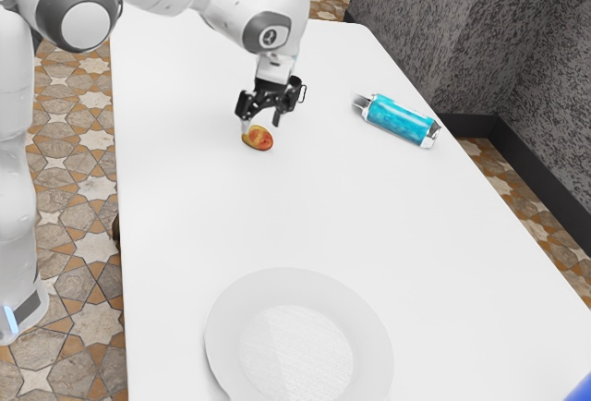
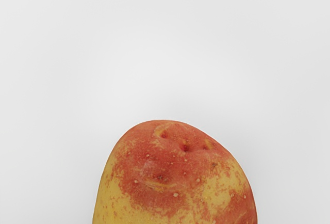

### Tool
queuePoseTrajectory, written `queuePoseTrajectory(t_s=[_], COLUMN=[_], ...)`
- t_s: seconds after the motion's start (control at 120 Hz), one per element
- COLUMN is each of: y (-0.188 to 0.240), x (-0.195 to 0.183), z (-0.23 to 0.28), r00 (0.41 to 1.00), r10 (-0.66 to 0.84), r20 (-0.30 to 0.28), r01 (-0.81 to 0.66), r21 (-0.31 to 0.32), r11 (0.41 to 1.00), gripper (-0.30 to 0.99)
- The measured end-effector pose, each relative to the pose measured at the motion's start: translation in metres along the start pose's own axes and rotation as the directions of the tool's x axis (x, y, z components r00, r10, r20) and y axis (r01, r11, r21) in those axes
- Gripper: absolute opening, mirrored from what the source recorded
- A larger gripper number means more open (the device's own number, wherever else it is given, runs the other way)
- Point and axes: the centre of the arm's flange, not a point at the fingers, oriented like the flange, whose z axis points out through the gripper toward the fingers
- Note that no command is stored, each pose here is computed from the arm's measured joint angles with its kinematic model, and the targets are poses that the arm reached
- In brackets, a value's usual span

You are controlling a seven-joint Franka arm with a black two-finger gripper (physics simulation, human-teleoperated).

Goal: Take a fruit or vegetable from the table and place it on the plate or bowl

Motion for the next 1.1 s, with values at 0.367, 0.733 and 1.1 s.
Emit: queuePoseTrajectory(t_s=[0.367, 0.733, 1.1], y=[-0.006, -0.011, -0.012], x=[-0.007, 0.001, 0.011], z=[0.011, 0.022, 0.024], r00=[1.000, 1.000, 1.000], r10=[-0.019, -0.015, -0.011], r20=[0.004, -0.002, -0.017], r01=[0.019, 0.015, 0.011], r21=[0.001, -0.003, 0.000], r11=[1.000, 1.000, 1.000], gripper=[0.69, 0.69, 0.69])
